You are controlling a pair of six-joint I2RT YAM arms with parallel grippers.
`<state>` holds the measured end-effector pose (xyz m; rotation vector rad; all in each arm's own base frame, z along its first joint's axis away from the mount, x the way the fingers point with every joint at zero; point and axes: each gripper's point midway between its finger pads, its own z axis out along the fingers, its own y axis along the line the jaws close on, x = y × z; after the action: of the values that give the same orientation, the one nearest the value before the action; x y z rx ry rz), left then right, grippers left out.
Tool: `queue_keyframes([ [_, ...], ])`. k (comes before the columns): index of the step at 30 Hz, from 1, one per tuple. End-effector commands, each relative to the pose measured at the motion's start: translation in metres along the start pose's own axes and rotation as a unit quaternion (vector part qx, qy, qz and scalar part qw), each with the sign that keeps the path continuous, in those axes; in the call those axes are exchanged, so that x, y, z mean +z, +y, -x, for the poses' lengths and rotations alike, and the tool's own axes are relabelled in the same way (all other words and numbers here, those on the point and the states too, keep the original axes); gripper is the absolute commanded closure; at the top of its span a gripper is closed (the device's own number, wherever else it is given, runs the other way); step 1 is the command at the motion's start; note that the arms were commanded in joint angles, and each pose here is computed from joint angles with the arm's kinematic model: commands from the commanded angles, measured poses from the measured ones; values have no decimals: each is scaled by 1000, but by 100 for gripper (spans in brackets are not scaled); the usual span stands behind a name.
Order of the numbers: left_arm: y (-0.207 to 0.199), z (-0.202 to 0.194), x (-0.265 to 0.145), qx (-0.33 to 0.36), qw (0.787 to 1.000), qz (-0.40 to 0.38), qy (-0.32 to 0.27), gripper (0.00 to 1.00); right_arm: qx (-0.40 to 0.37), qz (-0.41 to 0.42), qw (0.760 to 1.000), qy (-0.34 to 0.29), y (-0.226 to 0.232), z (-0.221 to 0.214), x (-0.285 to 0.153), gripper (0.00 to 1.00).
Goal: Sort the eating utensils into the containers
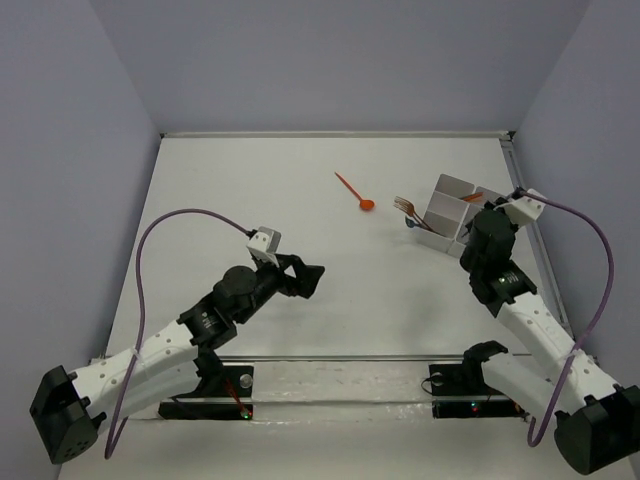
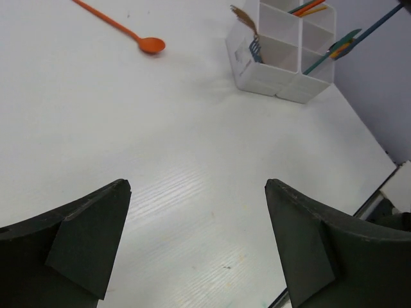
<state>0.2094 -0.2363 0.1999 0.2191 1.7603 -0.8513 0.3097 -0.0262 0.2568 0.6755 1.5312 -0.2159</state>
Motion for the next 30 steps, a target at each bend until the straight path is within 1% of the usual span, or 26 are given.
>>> queue_keyframes([
  [1, 24, 4, -4, 20, 998, 43, -44, 1, 20, -76, 994, -71, -20, 26, 13, 93],
  [2, 24, 4, -4, 18, 998, 41, -48, 1, 24, -79, 994, -71, -18, 24, 16, 93],
  [3, 24, 2, -6, 18, 998, 38, -49, 1, 11, -95, 993, -67, -21, 16, 22, 93],
  [4, 22, 2, -6, 17, 998, 32, -51, 1, 17, -100, 992, -76, -22, 19, 27, 93],
  [6, 21, 2, -7, 15, 998, 28, -51, 1, 14, -100, 992, -71, -21, 13, 34, 93],
  [9, 18, 2, -9, 12, 998, 18, -52, 1, -1, -114, 991, -72, -22, 7, 48, 93],
  [11, 17, 3, -10, 10, 998, 16, -54, 1, -16, -122, 991, -61, -23, -4, 56, 93],
  [14, 18, 3, -11, 9, 998, 18, -55, 1, -21, -123, 991, -55, -24, -15, 62, 93],
  [16, 19, 3, -11, 9, 998, 20, -55, 1, -18, -116, 991, -62, -22, -19, 64, 93],
  [21, 18, -1, -8, 11, 999, 19, -47, 1, -28, -118, 992, -40, -26, -42, 70, 93],
  [25, 21, -5, -4, 13, 999, 27, -39, 1, -21, -115, 993, -18, -24, -58, 72, 93],
  [28, 23, -6, -3, 14, 999, 33, -39, 1, -10, -106, 994, 4, -22, -70, 70, 90],
  [29, 24, -7, -3, 14, 999, 33, -37, 1, -10, -106, 994, 6, -22, -71, 70, 82],
  [30, 25, -8, -1, 13, 999, 37, -36, 1, -12, -108, 994, 10, -23, -73, 70, 79],
])
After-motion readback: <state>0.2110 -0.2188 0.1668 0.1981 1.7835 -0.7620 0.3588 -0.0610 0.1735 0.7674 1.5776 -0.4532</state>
